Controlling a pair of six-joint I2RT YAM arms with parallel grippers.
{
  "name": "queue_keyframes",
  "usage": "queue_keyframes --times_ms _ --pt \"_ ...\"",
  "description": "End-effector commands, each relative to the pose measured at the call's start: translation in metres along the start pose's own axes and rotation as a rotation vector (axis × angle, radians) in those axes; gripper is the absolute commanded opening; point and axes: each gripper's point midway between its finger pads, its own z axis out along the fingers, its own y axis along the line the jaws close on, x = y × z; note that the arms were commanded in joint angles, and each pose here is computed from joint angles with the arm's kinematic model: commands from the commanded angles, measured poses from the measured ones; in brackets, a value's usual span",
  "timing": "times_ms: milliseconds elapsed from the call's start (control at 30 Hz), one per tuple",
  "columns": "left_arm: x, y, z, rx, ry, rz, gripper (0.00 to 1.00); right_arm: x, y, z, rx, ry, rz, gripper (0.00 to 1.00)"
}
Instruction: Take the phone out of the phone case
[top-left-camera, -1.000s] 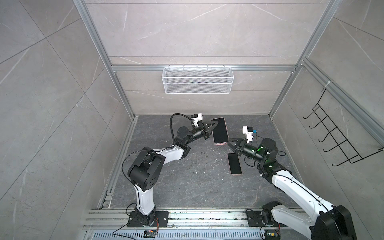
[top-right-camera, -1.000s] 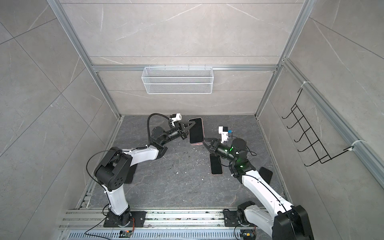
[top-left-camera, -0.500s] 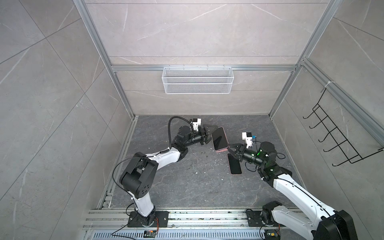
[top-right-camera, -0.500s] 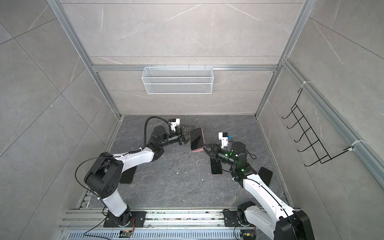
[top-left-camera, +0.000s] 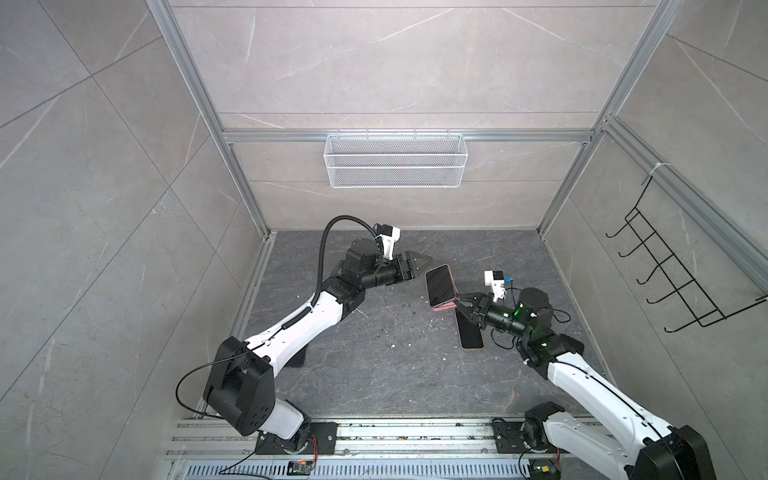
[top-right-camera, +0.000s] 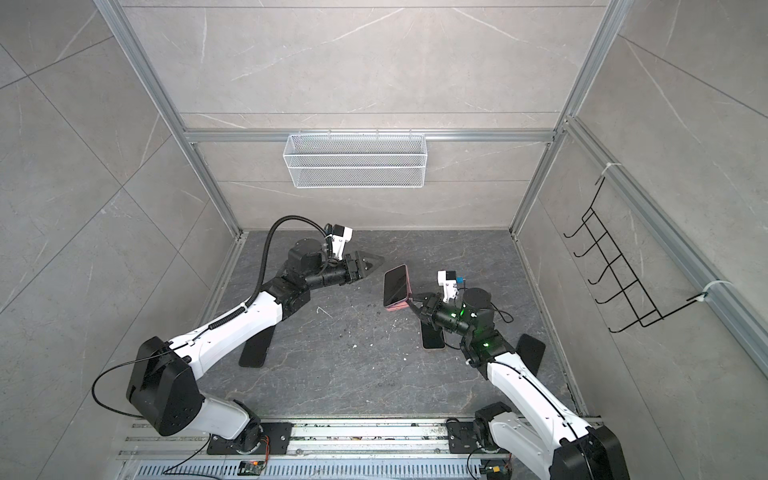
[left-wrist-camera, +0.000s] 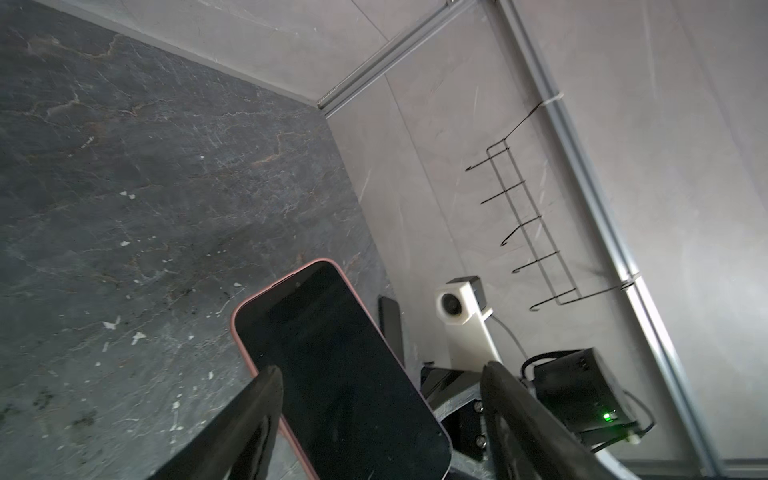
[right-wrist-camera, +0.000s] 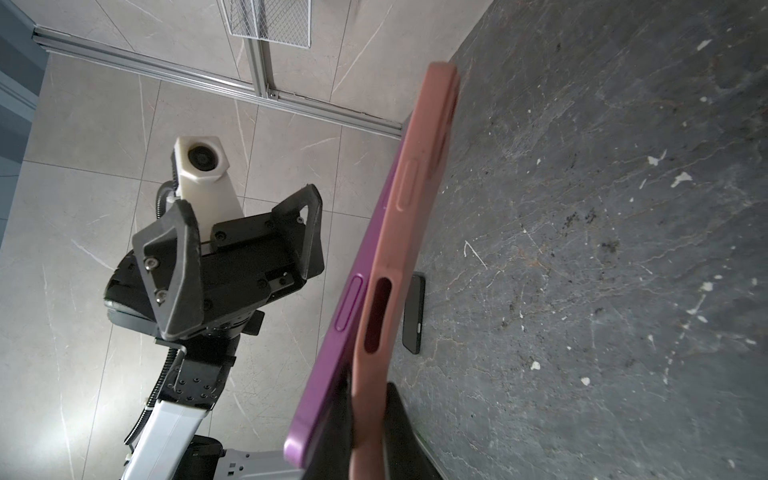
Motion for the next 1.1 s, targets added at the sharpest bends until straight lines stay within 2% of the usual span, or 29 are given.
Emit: queue_keyframes --times_ms 0,100,200,467,600,700,900,1067 --pt "0.018 -0.024 -0.004 -0.035 0.075 0.221 0.77 -0.005 0.017 -0.003 -0.053 -0.025 -0.048 0.00" --pt "0.041 -0.033 0.000 -0.128 0.161 0.415 0.77 -0.004 0.015 -0.003 -0.049 -0.020 -0.044 0.00" --pt "0.054 -0.039 0.001 -0.195 0.201 0.557 0.77 -0.004 0.014 -0.003 -0.047 -0.021 -0.045 0.00" --pt "0.075 -0.041 0.013 -0.334 0.275 0.804 0.75 -0.003 0.012 -0.003 -0.044 -0.021 -0.041 0.00" --pt "0.078 -0.034 0.019 -0.399 0.284 0.862 0.73 -0.002 0.012 -0.004 -0.045 -0.020 -0.041 0.00" --pt "0.082 -0.030 0.023 -0.407 0.300 0.873 0.72 -0.002 0.012 -0.004 -0.045 -0.020 -0.040 0.00" --pt "0.073 -0.014 0.023 -0.505 0.267 0.896 0.67 0.001 0.010 -0.006 -0.045 -0.019 -0.035 0.00" --pt "0.068 -0.019 0.021 -0.490 0.219 0.898 0.65 0.002 0.008 -0.007 -0.044 -0.016 -0.033 0.00"
